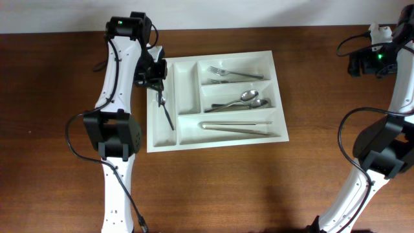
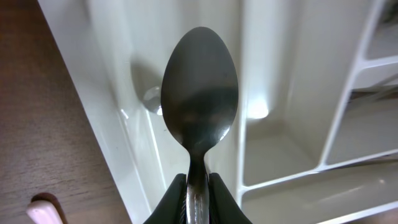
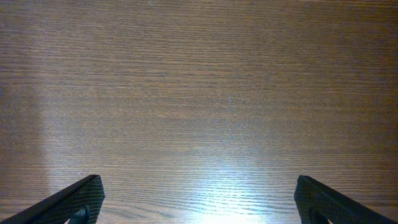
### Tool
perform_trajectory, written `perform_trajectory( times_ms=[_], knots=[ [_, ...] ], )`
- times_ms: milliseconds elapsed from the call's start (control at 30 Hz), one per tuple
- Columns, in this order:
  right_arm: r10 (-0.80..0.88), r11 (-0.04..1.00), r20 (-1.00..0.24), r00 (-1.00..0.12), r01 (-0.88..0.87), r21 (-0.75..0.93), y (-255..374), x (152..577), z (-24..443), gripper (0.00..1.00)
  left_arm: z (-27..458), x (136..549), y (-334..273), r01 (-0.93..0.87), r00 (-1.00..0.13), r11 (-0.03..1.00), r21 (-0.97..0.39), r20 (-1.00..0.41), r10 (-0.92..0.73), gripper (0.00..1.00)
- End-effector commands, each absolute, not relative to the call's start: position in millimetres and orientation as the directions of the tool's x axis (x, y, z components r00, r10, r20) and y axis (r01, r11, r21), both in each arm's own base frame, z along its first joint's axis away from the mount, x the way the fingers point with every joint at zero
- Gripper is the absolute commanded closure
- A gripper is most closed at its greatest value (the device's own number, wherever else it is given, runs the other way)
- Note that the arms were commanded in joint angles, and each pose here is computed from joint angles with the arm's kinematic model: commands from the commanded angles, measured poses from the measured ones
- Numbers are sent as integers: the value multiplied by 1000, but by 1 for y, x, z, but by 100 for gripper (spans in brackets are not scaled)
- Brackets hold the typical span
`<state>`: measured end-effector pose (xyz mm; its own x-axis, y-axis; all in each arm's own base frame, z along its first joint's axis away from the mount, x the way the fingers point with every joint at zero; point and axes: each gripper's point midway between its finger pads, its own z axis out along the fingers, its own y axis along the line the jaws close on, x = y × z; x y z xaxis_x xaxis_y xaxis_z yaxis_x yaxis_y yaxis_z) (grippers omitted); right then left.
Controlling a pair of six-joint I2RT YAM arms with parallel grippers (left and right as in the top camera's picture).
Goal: Pack container
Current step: 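Carry the spoon into the narrow left compartment beside the first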
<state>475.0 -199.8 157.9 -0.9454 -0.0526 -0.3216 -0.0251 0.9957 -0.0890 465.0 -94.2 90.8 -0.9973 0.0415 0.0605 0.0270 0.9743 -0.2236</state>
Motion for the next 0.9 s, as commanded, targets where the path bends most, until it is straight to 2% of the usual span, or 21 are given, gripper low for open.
perform_trajectory(
  times_ms=[0,100,367,633,867],
  knots=[
    [-56,997,-316,-947,-34,-74,-197,475,153,1,86,461,-89,4,-996,979,-203,84,22,93],
    [-56,997,-316,-947,-34,-74,-197,475,153,1,80,459,-89,0,-995,980,-201,102,21,85],
    [-56,997,-316,-947,-34,-74,-197,475,153,1,75,457,-89,-2,-993,980,-200,113,21,84],
    [-56,997,-316,-947,-34,-74,-197,476,153,1,77,473,-90,11,-999,978,-207,48,21,83],
    [-56,997,-316,-947,-34,-74,-197,475,153,1,100,491,-73,25,-999,976,-214,-50,15,53]
  ],
)
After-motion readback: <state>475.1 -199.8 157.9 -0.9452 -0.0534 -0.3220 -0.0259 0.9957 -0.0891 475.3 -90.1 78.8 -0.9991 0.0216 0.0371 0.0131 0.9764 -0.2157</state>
